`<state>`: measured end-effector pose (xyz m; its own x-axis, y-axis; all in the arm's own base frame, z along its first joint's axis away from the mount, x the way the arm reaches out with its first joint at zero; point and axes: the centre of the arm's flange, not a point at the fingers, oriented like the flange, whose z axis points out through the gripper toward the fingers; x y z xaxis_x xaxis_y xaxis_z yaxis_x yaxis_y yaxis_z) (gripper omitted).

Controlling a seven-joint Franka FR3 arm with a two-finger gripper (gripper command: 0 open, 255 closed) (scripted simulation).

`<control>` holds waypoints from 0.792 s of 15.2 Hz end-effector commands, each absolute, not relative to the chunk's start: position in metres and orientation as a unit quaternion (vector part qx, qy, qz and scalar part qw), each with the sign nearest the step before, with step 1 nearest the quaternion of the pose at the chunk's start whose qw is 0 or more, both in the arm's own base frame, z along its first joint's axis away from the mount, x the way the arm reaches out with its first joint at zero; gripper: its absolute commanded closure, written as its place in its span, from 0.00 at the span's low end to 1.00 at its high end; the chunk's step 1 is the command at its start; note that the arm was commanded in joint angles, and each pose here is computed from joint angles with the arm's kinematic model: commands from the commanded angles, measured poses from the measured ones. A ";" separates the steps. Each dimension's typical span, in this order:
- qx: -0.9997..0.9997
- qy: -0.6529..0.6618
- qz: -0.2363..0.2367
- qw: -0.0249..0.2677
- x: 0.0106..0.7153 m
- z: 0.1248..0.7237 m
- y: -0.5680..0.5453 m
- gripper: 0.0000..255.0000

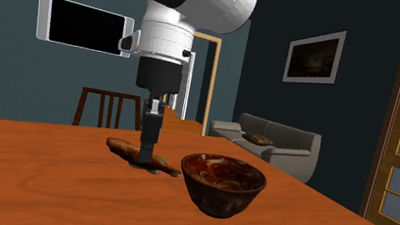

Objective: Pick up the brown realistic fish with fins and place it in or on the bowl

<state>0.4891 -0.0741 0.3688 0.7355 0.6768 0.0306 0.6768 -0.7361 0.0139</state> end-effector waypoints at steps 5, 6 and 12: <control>0.932 0.363 0.016 0.001 0.488 0.401 -0.074 1.00; 0.932 0.363 0.016 0.001 0.488 0.406 -0.074 1.00; 0.932 0.363 0.016 0.001 0.480 0.428 -0.085 1.00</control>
